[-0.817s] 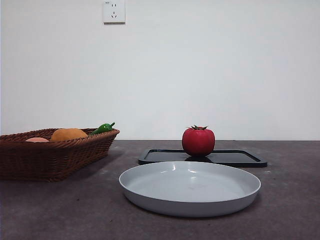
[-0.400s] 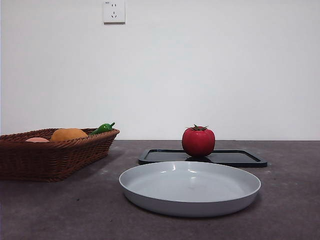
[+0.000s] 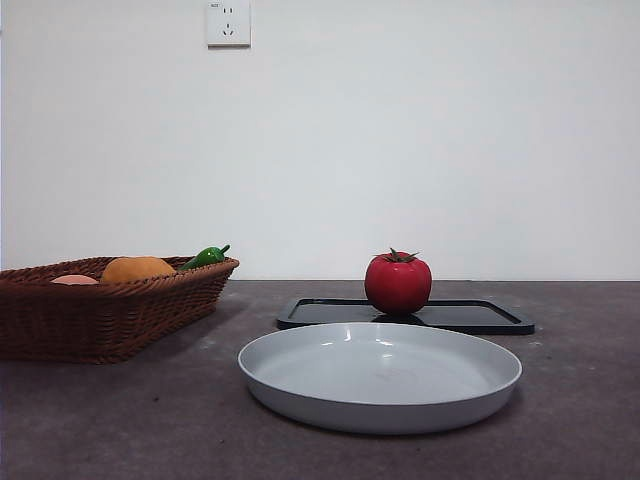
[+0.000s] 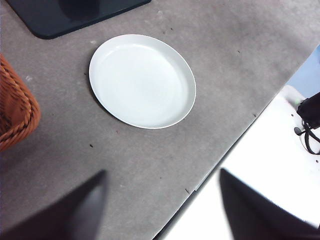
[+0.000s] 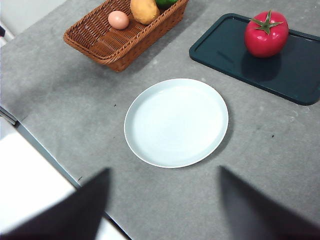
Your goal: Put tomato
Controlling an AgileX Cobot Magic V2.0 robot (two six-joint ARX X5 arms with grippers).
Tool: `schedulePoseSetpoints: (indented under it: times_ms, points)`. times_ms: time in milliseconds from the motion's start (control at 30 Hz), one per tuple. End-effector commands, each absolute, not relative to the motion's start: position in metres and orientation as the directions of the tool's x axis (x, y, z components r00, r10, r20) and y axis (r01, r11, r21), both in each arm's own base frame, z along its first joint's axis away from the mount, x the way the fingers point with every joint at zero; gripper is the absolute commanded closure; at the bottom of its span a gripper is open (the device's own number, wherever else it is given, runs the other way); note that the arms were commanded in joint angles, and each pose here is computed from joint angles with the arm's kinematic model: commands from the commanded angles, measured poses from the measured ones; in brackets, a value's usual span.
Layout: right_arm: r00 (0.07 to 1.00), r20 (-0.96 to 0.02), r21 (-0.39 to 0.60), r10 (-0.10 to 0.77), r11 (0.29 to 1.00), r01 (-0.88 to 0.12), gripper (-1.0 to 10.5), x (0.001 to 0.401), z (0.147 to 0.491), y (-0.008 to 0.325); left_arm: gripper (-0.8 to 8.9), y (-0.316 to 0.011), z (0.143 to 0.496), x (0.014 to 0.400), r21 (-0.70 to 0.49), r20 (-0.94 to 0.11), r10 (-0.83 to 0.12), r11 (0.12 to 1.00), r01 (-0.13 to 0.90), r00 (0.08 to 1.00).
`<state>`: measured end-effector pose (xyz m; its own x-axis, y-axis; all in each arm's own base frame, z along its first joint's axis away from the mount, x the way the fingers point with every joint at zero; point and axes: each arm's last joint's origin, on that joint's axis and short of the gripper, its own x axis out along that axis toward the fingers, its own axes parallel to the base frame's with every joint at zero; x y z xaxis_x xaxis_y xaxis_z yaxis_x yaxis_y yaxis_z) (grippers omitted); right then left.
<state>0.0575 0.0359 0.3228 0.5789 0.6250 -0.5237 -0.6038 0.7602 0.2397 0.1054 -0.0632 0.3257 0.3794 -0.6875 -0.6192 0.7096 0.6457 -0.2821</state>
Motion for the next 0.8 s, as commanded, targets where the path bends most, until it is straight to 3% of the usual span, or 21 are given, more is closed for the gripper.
schedulePoseSetpoints:
  times_ms: [33,133,800]
  points:
    - [0.578,-0.512,0.249,0.635,0.754,-0.608,8.7,0.0574,0.3252,0.0365,6.62,-0.0640,0.3318,0.1056,-0.271,-0.603,-0.698,0.634,0.725,0.385]
    - [0.578,-0.512,0.247,0.635,0.753,-0.610,9.4,0.0574,0.3252,0.0366,8.10,-0.0640,0.3318,0.1056,-0.271,-0.603,-0.698,0.634,0.724,0.385]
    - [0.584,-0.507,0.243,0.634,0.756,-0.608,9.4,0.0578,0.3259,0.0366,8.06,-0.0641,0.3321,0.1058,-0.272,-0.601,-0.699,0.634,0.723,0.387]
